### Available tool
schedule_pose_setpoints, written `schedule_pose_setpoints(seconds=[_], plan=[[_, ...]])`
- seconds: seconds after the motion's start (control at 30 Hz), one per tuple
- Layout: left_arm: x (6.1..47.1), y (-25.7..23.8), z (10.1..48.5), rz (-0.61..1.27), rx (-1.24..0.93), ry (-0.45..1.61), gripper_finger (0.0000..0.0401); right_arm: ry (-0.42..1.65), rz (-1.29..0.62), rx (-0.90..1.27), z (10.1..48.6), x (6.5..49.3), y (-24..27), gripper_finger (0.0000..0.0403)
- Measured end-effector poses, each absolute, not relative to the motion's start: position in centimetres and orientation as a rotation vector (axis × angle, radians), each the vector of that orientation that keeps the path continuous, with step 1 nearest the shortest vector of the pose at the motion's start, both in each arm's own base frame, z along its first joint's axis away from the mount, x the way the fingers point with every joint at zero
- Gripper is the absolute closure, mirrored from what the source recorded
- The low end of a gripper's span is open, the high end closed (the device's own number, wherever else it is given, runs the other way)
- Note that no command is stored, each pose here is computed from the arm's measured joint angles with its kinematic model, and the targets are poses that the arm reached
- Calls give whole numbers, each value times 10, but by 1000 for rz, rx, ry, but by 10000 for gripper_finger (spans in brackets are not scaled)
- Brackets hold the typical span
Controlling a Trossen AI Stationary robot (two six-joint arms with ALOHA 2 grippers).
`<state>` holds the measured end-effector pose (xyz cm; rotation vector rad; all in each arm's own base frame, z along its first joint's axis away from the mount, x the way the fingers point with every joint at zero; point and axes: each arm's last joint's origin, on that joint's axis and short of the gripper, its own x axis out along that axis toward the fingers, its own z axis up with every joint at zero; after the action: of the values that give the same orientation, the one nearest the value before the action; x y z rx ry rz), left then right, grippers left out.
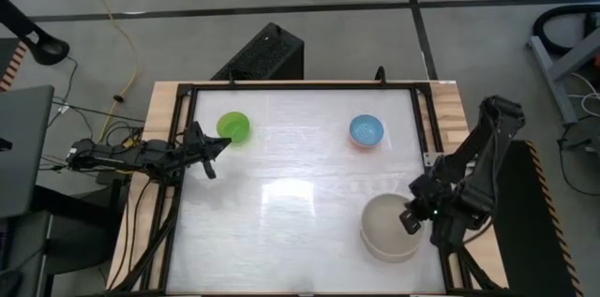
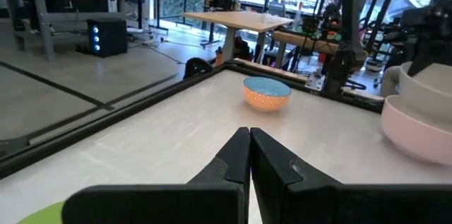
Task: Nest bowls inside each other
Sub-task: Stack the gray bowl on top of the white bowl
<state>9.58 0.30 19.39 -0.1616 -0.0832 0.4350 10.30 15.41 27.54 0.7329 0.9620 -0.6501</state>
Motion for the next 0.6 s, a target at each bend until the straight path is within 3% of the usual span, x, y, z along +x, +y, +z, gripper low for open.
schedule_pose_setpoints(seconds=[0.6], plan=[[96, 3, 194, 434, -164, -84, 401, 1045, -870, 712, 230, 115, 193, 396]])
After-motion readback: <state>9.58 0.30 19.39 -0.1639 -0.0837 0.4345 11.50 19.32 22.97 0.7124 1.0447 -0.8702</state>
